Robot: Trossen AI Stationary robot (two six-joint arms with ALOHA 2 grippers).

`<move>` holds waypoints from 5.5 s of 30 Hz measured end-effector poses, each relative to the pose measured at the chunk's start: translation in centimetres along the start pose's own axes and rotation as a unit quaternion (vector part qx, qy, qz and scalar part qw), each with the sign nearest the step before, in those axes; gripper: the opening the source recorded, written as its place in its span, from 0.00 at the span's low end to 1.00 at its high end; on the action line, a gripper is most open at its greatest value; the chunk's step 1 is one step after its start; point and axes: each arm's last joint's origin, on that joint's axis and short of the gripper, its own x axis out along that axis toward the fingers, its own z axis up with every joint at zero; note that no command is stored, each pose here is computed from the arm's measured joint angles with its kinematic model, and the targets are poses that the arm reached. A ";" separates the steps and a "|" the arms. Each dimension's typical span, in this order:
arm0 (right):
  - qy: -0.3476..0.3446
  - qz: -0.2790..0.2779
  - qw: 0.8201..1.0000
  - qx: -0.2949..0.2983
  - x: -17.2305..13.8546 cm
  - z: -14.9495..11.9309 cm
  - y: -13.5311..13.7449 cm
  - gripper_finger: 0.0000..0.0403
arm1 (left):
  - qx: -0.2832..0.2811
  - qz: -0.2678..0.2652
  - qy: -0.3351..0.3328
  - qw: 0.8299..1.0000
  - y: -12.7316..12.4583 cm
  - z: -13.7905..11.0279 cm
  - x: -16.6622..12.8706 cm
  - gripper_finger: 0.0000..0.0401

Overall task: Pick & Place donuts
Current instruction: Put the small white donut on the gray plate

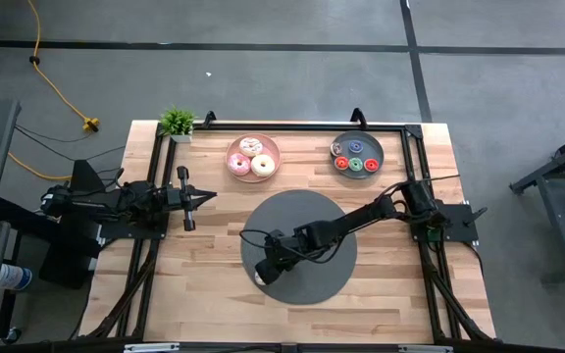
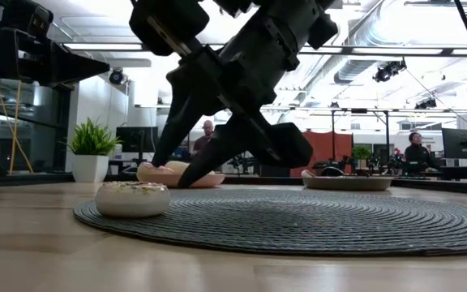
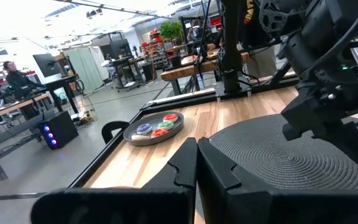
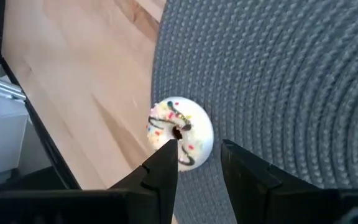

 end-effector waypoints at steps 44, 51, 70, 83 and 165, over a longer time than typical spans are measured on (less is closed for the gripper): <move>0.012 0.006 1.000 0.007 1.8 -0.1 -0.4 0.47 | 0.000 0.000 0.000 1.000 0.0 0.0 0.0 0.00; 0.016 0.018 1.000 0.013 2.4 -0.1 -0.4 0.47 | 0.000 0.000 0.000 1.000 0.0 0.0 0.0 0.00; 0.026 0.008 1.000 0.013 2.4 -0.2 -0.7 0.22 | 0.000 0.000 0.000 1.000 0.0 0.0 0.0 0.00; -0.016 0.054 0.998 -0.025 0.9 1.6 2.1 0.18 | 0.000 0.000 0.000 1.000 0.0 0.0 0.0 0.00; -0.269 -0.361 0.853 0.265 -27.9 13.3 -30.4 0.18 | 0.000 0.001 0.000 1.000 0.0 0.0 0.0 0.00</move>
